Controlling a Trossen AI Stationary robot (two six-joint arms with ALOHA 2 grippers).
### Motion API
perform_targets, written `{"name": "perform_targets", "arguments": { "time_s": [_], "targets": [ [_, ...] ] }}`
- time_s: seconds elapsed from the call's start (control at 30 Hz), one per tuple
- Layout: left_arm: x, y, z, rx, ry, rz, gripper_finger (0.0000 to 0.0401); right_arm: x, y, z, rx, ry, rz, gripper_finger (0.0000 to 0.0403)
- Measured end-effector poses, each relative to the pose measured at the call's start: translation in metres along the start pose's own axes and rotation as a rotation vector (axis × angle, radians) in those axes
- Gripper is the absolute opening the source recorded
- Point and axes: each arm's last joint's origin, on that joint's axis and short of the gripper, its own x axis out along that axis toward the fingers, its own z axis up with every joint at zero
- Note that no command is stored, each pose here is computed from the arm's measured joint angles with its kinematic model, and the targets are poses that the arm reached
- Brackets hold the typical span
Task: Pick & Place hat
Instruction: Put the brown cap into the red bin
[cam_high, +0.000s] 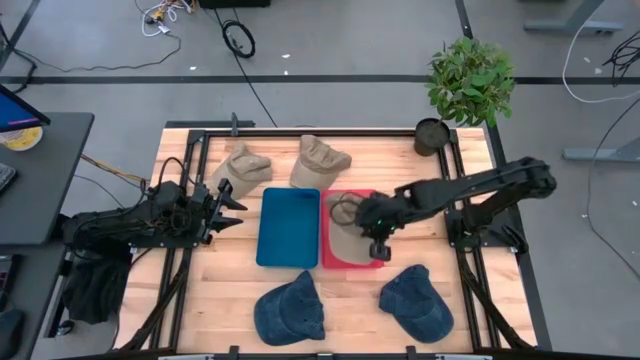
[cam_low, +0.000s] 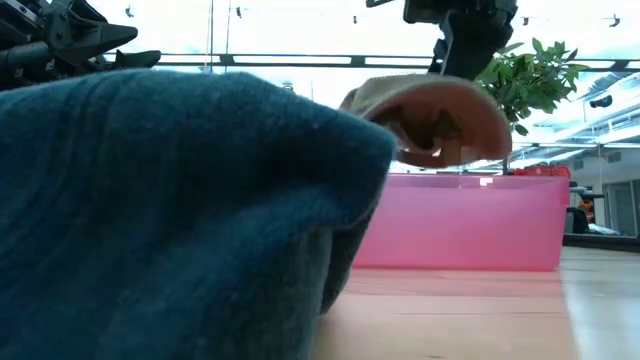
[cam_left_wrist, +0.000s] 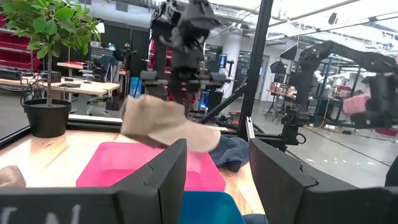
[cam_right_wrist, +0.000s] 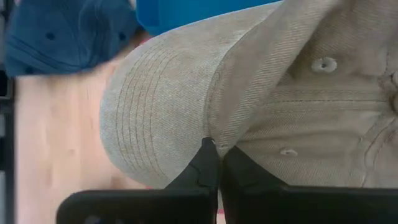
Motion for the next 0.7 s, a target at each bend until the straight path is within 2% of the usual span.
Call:
{"name": "perform_targets", "arguments": {
  "time_s": [0.4, 0.7],
  "targets": [
    [0.000, 0.000, 0.000, 0.000, 0.000, 0.000, 0.0177, 0.036, 0.003, 0.005, -0.180, 0.054, -0.060, 0.0000],
    [0.000, 0.000, 0.000, 0.000, 0.000, 0.000, 0.0177, 0.066, 0.003, 0.003, -0.169, 0.155, -0.038, 0.0000]
  ]
}}
